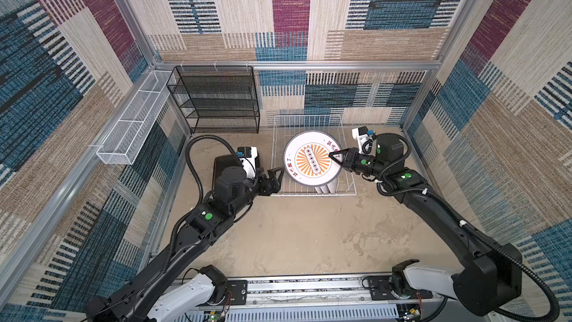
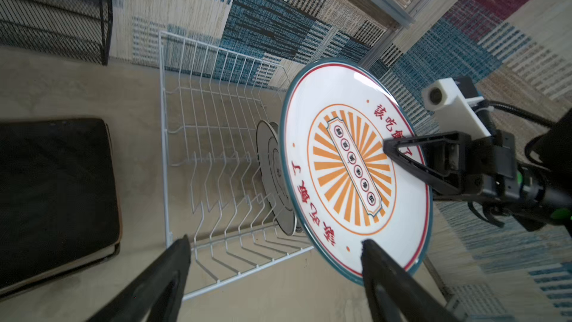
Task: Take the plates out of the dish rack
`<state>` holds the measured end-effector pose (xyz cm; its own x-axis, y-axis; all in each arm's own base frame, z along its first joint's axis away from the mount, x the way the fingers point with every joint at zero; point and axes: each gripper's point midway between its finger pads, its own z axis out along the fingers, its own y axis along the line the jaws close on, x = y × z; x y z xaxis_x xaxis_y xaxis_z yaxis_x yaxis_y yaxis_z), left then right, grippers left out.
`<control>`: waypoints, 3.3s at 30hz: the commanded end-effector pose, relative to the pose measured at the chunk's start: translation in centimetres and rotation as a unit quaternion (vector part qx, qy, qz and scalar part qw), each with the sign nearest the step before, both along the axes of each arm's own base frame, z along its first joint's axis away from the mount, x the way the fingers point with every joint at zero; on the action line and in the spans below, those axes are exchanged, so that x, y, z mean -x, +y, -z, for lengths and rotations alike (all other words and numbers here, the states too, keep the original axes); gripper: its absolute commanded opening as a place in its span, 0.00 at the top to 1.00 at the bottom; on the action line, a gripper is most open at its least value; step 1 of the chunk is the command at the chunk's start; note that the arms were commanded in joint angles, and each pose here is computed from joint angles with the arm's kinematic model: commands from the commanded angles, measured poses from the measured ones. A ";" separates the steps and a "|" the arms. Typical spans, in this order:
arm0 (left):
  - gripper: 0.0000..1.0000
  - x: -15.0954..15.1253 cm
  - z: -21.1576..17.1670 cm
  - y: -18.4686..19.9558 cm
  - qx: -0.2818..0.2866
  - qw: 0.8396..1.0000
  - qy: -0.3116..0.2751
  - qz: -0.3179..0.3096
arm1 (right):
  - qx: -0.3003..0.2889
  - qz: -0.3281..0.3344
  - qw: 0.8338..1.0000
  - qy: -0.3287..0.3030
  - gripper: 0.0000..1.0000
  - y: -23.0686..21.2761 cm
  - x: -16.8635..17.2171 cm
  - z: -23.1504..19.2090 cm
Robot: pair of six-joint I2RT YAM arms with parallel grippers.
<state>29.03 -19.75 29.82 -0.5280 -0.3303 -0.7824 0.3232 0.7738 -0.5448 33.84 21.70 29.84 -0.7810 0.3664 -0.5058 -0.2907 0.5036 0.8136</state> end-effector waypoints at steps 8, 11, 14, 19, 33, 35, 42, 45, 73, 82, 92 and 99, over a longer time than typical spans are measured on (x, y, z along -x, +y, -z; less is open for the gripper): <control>0.22 -2.2 0.2 -5.7 0.155 0.978 0.089 0.106 | -0.018 -0.040 0.999 -0.031 1.00 1.1 0.4 -1.2; 0.32 -2.6 0.5 -6.6 0.159 0.975 0.099 0.124 | -0.018 -0.044 0.998 -0.030 1.00 1.2 0.4 -1.1; 0.44 -2.8 0.9 -7.0 0.161 0.972 0.108 0.129 | -0.018 -0.048 0.998 -0.026 1.00 1.3 0.4 -0.8; 0.61 -2.7 1.2 -7.0 0.161 0.971 0.116 0.131 | -0.019 -0.053 0.998 -0.022 1.00 1.4 0.4 -0.5; 1.00 -2.3 1.9 -6.2 0.155 0.973 0.126 0.117 | -0.011 -0.057 0.998 -0.035 0.80 1.5 0.1 -0.5; 1.00 -2.1 2.0 -5.9 0.153 0.973 0.129 0.113 | -0.007 -0.051 0.998 -0.039 0.69 1.4 0.1 -0.6; 1.00 -1.2 1.9 -4.4 0.140 0.976 0.138 0.093 | 0.032 -0.032 0.994 -0.096 0.28 0.2 0.4 -2.3; 1.00 -0.5 2.1 -3.9 0.134 0.976 0.144 0.089 | 0.061 -0.026 0.988 -0.137 0.10 -0.4 0.7 -3.1; 1.00 10.6 12.9 1.1 0.060 0.953 0.279 0.098 | 0.303 -0.176 0.848 -0.398 0.01 -2.7 10.6 -0.8; 1.00 11.7 17.6 0.8 0.062 0.935 0.333 0.104 | 0.344 -0.230 0.831 -0.372 0.01 -1.8 11.7 2.9; 1.00 10.6 20.9 -0.4 0.078 0.928 0.349 0.109 | 0.359 -0.234 0.830 -0.356 0.01 -1.4 11.2 4.1; 1.00 9.8 22.4 -1.0 0.074 0.925 0.354 0.114 | 0.362 -0.227 0.833 -0.352 0.01 -1.4 10.9 4.2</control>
